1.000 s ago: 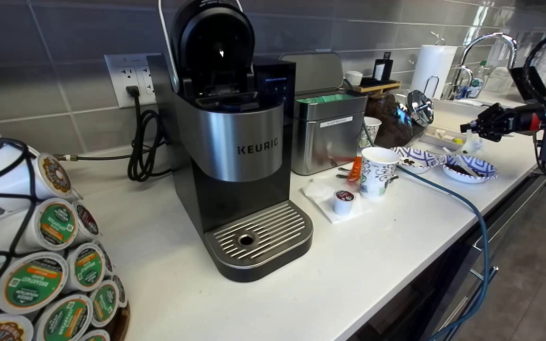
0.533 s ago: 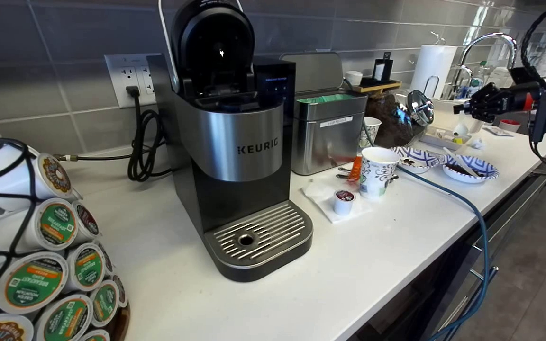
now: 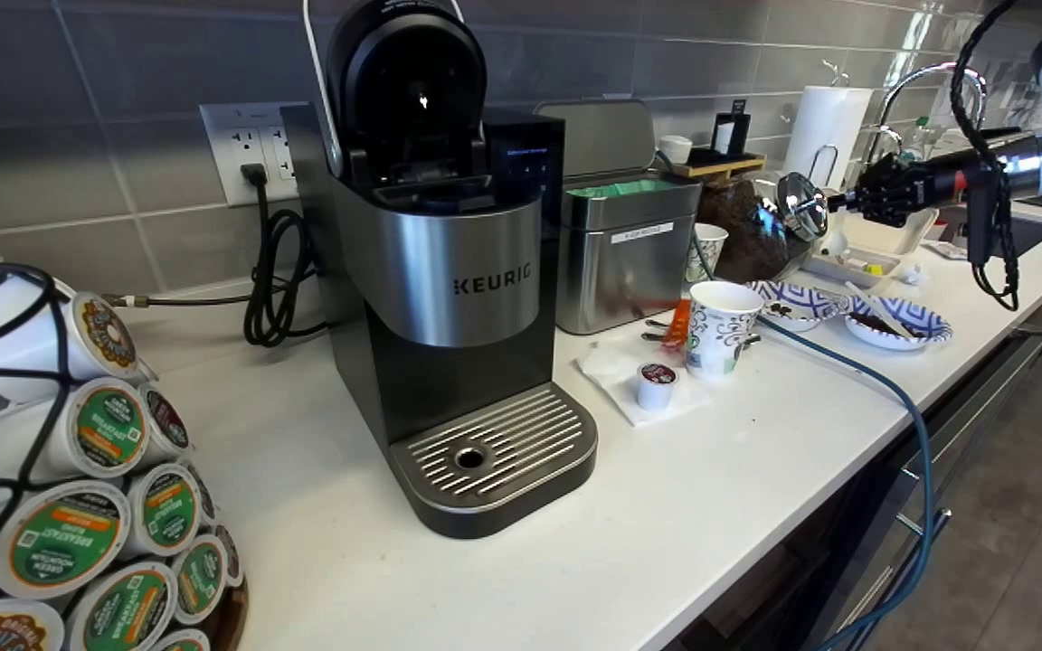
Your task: Move the contents in one bowl to the next bowl using a spoon
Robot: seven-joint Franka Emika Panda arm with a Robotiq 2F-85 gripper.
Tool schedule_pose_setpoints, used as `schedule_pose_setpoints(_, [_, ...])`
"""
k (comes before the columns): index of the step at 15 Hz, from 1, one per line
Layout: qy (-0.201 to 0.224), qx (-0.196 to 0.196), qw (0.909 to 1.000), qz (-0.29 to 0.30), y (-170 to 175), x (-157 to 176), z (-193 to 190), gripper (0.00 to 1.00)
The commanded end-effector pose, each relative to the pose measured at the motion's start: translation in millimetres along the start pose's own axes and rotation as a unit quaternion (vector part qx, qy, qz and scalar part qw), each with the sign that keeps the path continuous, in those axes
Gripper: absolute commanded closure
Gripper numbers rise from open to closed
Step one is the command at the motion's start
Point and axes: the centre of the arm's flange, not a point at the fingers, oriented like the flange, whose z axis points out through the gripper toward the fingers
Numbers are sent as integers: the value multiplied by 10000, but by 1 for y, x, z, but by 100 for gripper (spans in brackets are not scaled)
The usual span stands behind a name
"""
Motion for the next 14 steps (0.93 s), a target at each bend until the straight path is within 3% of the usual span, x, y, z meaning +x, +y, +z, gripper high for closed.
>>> schedule_pose_setpoints(1, [205, -502, 9972, -507, -22, -16, 21, 99])
schedule_pose_setpoints(7, [642, -1423, 9730, -1698, -54, -27, 31, 99])
schedule_pose_setpoints(12, [418, -1062, 9874, -1094, -22, -8, -4, 99])
schedule_pose_setpoints(14, [48, -551, 9947, -872, 10, -5, -18, 99])
